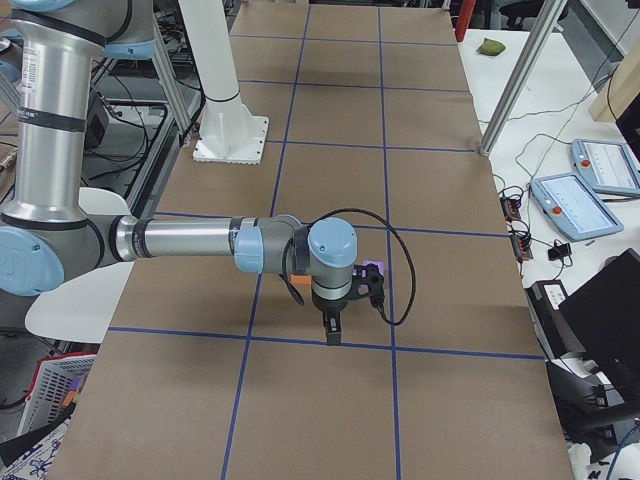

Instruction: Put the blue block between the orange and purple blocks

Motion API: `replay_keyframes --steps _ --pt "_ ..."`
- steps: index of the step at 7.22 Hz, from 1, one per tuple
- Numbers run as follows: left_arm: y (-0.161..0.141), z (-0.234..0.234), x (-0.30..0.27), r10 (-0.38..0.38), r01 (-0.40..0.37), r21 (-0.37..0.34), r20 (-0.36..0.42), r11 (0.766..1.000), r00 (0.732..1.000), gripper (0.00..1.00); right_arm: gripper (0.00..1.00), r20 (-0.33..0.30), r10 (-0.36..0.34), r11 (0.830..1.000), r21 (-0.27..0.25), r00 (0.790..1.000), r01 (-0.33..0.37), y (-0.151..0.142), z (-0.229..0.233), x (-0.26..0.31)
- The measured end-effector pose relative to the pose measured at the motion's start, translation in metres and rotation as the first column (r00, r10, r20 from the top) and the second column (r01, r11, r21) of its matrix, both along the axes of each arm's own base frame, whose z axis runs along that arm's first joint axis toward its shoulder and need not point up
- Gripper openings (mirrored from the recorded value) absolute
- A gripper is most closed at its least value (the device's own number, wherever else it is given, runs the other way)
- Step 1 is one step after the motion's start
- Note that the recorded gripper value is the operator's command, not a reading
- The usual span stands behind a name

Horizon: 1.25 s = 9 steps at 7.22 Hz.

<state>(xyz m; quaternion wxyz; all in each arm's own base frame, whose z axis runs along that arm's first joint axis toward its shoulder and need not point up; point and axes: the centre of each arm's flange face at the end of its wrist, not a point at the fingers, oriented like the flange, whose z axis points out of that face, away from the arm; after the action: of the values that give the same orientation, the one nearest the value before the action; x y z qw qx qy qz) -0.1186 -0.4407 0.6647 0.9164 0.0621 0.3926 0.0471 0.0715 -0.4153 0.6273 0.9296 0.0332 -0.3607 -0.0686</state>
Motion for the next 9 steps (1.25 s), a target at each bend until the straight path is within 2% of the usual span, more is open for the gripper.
replay_keyframes --steps 3,9 --pt "0.0021 0.0015 0.0003 0.000 0.000 -0.003 -0.001 1.000 1.000 1.00 1.00 0.027 0.004 1.000 -0.005 1.000 -0.004 0.0001 -0.0009 -0.0020" --pt "0.0056 0.0040 0.0008 0.000 0.000 -0.009 -0.002 1.000 1.000 1.00 1.00 0.026 0.019 1.000 -0.016 0.999 -0.018 -0.0007 -0.0018 -0.0019"
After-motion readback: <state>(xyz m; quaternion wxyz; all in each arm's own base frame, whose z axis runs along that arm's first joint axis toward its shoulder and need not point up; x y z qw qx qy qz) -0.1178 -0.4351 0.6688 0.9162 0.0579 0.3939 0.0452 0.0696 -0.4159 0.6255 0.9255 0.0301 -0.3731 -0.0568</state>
